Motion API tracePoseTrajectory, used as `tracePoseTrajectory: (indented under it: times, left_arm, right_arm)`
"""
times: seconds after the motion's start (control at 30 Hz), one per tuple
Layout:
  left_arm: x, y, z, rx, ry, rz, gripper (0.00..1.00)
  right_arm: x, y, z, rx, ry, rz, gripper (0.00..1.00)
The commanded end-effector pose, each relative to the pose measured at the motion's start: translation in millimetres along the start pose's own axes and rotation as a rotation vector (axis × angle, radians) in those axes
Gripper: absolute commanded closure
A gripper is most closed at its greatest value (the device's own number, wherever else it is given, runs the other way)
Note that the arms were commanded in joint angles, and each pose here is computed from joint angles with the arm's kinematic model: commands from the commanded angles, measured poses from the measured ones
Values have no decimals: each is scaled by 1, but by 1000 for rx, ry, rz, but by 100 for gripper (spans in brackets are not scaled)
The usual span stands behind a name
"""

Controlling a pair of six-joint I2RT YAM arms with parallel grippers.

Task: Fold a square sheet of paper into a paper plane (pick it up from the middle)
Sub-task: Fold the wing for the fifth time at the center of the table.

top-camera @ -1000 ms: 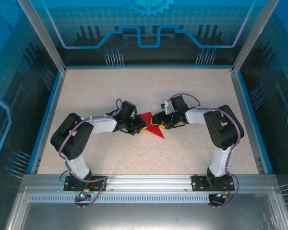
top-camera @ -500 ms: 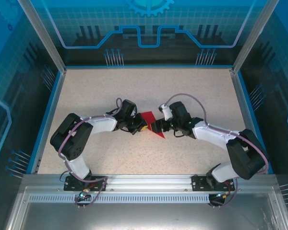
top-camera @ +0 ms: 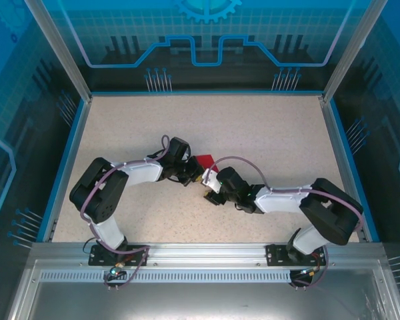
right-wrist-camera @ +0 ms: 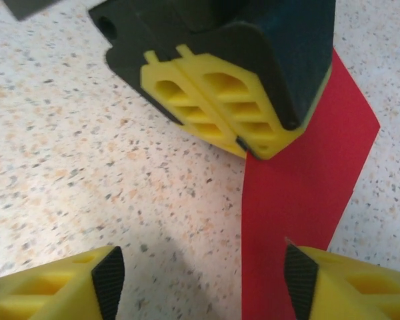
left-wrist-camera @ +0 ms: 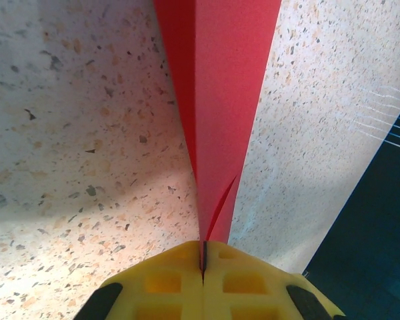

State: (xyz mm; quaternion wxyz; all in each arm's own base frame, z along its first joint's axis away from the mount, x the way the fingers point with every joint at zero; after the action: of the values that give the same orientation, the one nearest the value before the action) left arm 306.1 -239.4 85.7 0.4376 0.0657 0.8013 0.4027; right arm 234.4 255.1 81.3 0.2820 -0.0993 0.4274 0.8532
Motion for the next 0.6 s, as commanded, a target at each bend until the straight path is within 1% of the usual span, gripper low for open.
tracePoseTrajectory:
  times: [0.0, 0.1, 0.23, 0.4, 0.57]
  left_arm:
    - [-12, 7, -7, 14, -6, -13, 96]
    - [-10, 9, -6, 8, -3, -3, 96]
    - [-9, 11, -6, 0, 3, -3, 96]
    - [-9, 13, -4, -2, 9, -2, 96]
    - [-8, 14, -4, -1, 14, 0, 96]
  right_arm:
    - [-12, -10, 4, -12, 67, -139, 37]
    - [-16, -16, 5, -12, 68, -179, 40]
    - [-14, -24, 3, -7, 77, -179, 43]
    - [-11, -33, 2, -5, 81, -164, 50]
    - [-14, -38, 3, -6, 79, -176, 61]
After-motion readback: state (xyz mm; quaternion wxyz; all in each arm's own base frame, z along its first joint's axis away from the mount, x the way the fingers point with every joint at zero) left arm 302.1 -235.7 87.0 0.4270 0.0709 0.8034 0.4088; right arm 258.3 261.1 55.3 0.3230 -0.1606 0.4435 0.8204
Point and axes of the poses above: each hand's point on the last joint's axis, 136 mm out from that joint toward the fingers, its own y axis back along the fingers, its own x axis along the line the jaws close on, z = x × y, the point moved 5 cm from there along y, back along the fingers, and after that the axes turned 13 degrees about y, right-handed, at the moved point
